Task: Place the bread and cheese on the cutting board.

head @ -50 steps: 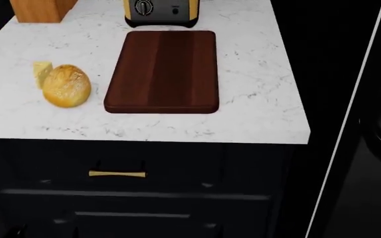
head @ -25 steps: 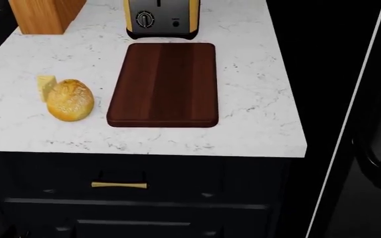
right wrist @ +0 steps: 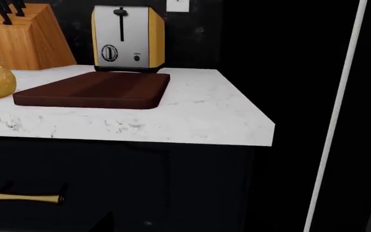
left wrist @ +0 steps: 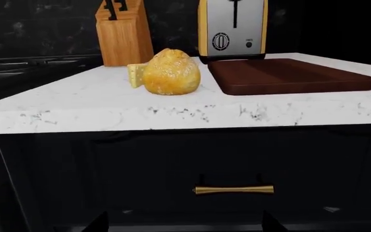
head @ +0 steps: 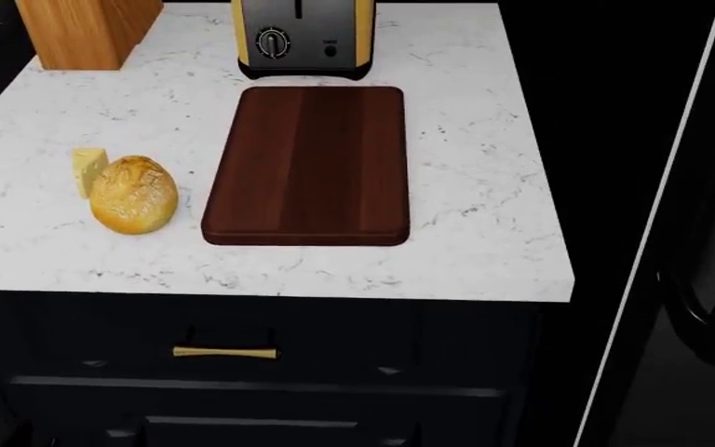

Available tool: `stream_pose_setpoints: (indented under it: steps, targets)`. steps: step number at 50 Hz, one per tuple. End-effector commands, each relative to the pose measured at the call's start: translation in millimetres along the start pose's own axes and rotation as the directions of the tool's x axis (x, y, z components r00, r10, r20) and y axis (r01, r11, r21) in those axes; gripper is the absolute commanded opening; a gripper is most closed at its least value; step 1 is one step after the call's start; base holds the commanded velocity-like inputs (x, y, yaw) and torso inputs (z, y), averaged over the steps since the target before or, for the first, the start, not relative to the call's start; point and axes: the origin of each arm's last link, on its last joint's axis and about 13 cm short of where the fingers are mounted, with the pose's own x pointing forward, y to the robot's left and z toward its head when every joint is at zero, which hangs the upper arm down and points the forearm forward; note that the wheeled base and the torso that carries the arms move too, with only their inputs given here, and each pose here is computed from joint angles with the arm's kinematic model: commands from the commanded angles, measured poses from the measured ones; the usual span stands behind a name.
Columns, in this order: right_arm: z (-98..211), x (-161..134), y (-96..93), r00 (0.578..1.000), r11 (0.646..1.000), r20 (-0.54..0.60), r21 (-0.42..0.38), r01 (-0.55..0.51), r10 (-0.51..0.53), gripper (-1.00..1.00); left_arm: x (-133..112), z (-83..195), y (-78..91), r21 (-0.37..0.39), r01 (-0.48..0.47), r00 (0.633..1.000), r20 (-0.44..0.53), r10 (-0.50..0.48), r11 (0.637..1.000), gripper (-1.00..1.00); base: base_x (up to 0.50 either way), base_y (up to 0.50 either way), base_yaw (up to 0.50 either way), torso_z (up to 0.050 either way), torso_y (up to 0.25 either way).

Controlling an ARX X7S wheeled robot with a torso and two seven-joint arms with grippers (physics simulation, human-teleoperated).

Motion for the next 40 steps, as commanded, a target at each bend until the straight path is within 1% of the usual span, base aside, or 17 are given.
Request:
stream_pose_setpoints:
  steps: [1,10,18,19,21,22,24,25,26,27,30,34,36,37,38,39,40]
  targets:
    - [4,0,1.0,1.0,1.0,0.02,-0.028,-0.002,0.003,1.0,1,1,-0.9,0.001,0.002,1.0,0.004,-0.002,1.0,1.0,0.0,0.0,0.0,0.0,0.0]
    - [6,0,0.4,0.999,1.0,0.05,-0.031,0.005,-0.004,1.0,-1,2,-1.8,0.027,0.015,1.0,0.013,-0.015,1.0,1.0,0.24,0.14,0.0,0.0,0.0]
    - [11,-3,2.0,0.998,1.0,0.063,-0.022,0.008,-0.006,1.0,-1,4,-0.8,0.009,0.006,1.0,0.016,-0.006,1.0,1.0,0.32,0.14,0.0,0.0,0.0]
    - [15,-4,3.0,0.998,1.0,0.07,-0.027,0.004,-0.003,1.0,-2,8,-0.9,0.048,0.009,0.999,0.04,-0.01,0.999,1.0,0.19,0.0,0.0,0.0,0.0]
    - [19,-4,4.7,0.997,1.0,0.072,-0.026,0.001,0.001,1.0,-2,14,-1.2,0.03,0.005,0.999,0.054,-0.007,1.0,1.0,0.14,0.0,0.0,0.0,0.0]
    - [25,-5,5.5,0.996,1.0,0.086,0.003,0.005,-0.005,1.0,-2,17,-2.2,0.024,0.009,0.998,0.06,-0.01,1.0,1.0,0.07,0.0,0.0,0.0,0.0]
    - [32,-6,7.0,0.996,1.0,0.094,-0.022,0.012,-0.01,1.0,-3,23,-3.1,0.034,0.0,0.998,0.067,-0.002,0.999,1.0,0.03,0.0,0.0,0.0,0.0]
    - [37,-6,7.0,0.994,0.999,0.096,0.034,0.04,-0.043,1.0,-4,34,-4.3,0.014,0.003,0.997,0.075,-0.004,1.0,1.0,0.0,0.0,0.0,0.0,0.0]
    - [40,-7,6.4,0.994,0.999,0.1,0.029,0.045,-0.048,1.0,-5,40,-4.8,0.008,0.005,0.996,0.087,-0.006,1.0,1.0,0.0,0.0,0.0,0.0,0.0]
    - [48,-8,6.5,0.992,0.999,0.116,0.008,0.042,-0.043,1.0,-7,48,-6.0,0.031,0.017,0.996,0.091,-0.02,0.999,1.0,0.0,0.0,0.0,0.0,0.0]
    - [62,-8,5.8,0.991,0.999,0.122,0.007,0.047,-0.048,1.0,-9,64,-7.3,0.03,0.019,0.995,0.1,-0.022,0.999,1.0,0.0,0.0,0.0,0.0,0.0]
    - [82,-5,4.5,0.995,0.998,0.104,-0.067,0.016,-0.009,1.0,-7,86,-7.4,0.038,0.038,0.994,0.101,-0.041,0.999,1.0,0.0,0.0,0.0,0.0,0.0]
    - [89,-3,3.2,0.994,0.998,0.105,-0.044,0.033,-0.028,1.0,-6,93,-5.1,0.044,0.033,0.994,0.103,-0.037,0.998,1.0,0.0,0.0,0.0,0.0,0.0]
    - [92,-2,2.6,0.994,0.998,0.107,-0.044,0.038,-0.033,1.0,-5,95,-4.3,0.065,0.032,0.995,0.087,-0.037,0.997,1.0,0.0,0.0,0.0,0.0,0.0]
    - [96,-1,2.6,0.997,0.998,0.076,-0.047,0.031,-0.027,1.0,-4,97,-3.9,0.145,0.036,0.996,0.078,-0.048,0.989,1.0,0.0,0.0,0.0,0.0,0.0]
    - [97,-1,2.7,0.997,0.999,0.076,-0.046,0.028,-0.025,1.0,-4,99,-3.7,0.139,0.019,0.996,0.082,-0.031,0.99,1.0,0.0,0.0,0.0,0.0,0.0]
    - [103,-1,3.2,0.998,0.999,0.062,-0.047,0.02,-0.017,1.0,-2,102,-1.8,0.071,-0.007,0.997,0.073,0.002,0.997,1.0,0.0,0.0,0.0,0.0,0.0]
